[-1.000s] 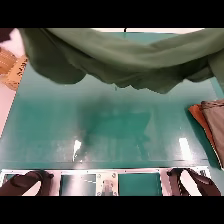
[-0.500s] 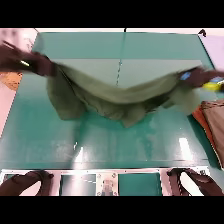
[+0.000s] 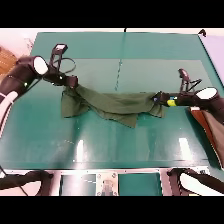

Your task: Fold the shirts.

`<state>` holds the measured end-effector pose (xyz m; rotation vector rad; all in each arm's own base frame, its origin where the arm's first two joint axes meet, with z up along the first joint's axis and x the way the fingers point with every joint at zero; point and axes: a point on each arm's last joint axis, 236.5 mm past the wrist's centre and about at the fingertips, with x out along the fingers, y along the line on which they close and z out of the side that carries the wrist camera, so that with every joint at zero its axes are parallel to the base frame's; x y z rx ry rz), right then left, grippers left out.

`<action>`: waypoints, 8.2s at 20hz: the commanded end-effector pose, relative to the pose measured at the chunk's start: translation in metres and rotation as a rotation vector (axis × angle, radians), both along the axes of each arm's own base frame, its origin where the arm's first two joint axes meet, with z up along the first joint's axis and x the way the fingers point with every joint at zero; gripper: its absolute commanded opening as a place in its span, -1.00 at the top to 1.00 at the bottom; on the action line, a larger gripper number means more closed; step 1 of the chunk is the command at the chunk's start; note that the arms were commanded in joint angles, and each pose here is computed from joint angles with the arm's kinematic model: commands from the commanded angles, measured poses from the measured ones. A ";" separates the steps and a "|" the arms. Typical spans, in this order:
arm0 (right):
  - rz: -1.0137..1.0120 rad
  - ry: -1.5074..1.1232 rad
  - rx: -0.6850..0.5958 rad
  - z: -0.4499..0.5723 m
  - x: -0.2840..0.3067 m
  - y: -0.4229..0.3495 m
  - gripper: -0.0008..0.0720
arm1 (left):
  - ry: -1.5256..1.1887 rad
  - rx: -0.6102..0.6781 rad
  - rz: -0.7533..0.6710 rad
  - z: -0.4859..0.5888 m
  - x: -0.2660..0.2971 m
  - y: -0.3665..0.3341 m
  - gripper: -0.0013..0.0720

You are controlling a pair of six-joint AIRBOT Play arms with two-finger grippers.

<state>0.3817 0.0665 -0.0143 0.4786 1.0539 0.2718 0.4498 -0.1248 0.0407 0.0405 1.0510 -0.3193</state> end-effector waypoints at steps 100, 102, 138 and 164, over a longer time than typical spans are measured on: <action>0.057 0.258 -0.091 -0.054 0.125 -0.138 0.93 | 0.090 -0.137 0.209 -0.062 0.070 0.092 0.91; 0.080 0.287 -0.106 -0.064 0.118 -0.134 0.93 | 0.139 -0.146 0.213 -0.081 0.061 0.089 0.91; -0.599 0.443 0.262 -0.088 -0.164 -0.054 -0.19 | 0.664 -0.368 0.357 -0.131 -0.266 0.017 -0.84; -0.339 0.448 0.005 -0.026 -0.146 -0.060 0.92 | 0.263 -0.220 -0.007 0.031 -0.216 -0.001 0.91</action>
